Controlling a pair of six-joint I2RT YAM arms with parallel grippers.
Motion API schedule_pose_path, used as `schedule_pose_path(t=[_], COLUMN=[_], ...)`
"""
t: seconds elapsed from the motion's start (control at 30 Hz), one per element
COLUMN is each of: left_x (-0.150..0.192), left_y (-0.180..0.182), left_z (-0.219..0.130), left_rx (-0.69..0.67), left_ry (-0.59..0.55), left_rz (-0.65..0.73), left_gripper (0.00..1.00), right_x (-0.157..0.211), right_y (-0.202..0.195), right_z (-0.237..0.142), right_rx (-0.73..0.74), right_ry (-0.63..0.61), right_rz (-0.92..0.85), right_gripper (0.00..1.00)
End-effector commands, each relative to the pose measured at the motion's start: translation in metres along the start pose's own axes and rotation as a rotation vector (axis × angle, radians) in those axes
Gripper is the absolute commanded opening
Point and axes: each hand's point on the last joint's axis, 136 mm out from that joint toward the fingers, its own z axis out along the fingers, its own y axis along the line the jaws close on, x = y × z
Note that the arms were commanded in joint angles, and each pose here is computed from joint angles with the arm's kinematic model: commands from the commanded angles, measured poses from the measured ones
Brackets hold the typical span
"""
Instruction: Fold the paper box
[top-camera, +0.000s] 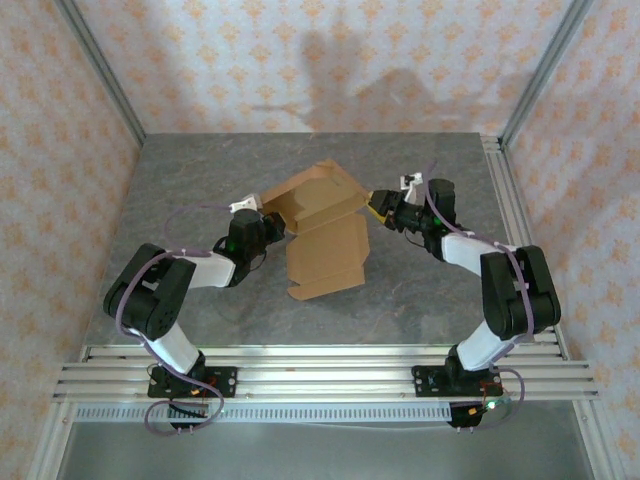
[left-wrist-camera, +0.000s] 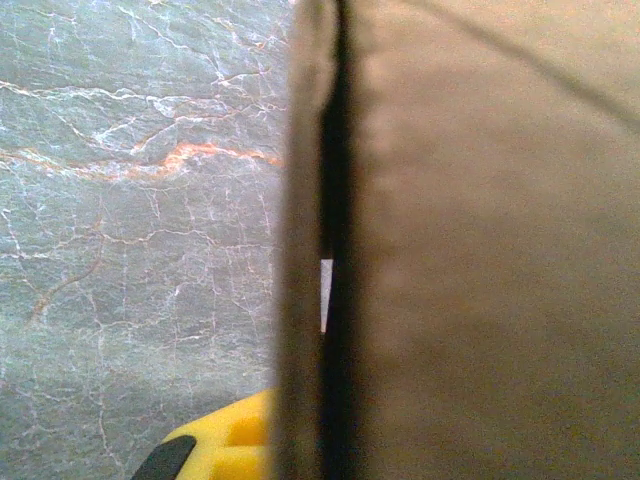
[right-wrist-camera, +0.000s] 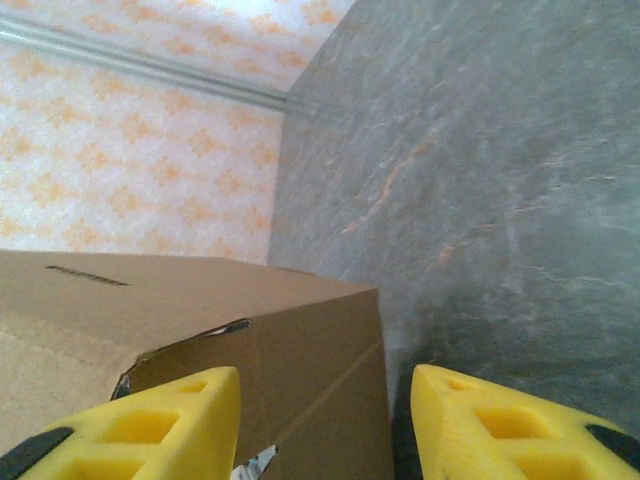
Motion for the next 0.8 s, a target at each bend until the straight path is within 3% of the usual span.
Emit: schedule_pose_path(t=[0.0,0.2,0.77], left_x=[-0.013,-0.015,-0.009], left_y=[-0.009,-0.011,-0.005], left_z=[0.002,0.003,0.008], left_rx=[0.03,0.041,0.027], left_ry=[-0.042,-0.049,-0.031], left_rz=[-0.016,-0.028,-0.032], left_gripper=[0.0,0.0,0.0], right_x=[-0.021,-0.015,-0.007], right_y=[-0.017,-0.028,0.02], right_z=[-0.011,-0.007,0.008], right_rx=[0.031,0.041,-0.138], right_ry=[-0.121,-0.093,-0.045], right_rz=[0.042,0.052,0.009], right_gripper=[0.48,0.49,0.49])
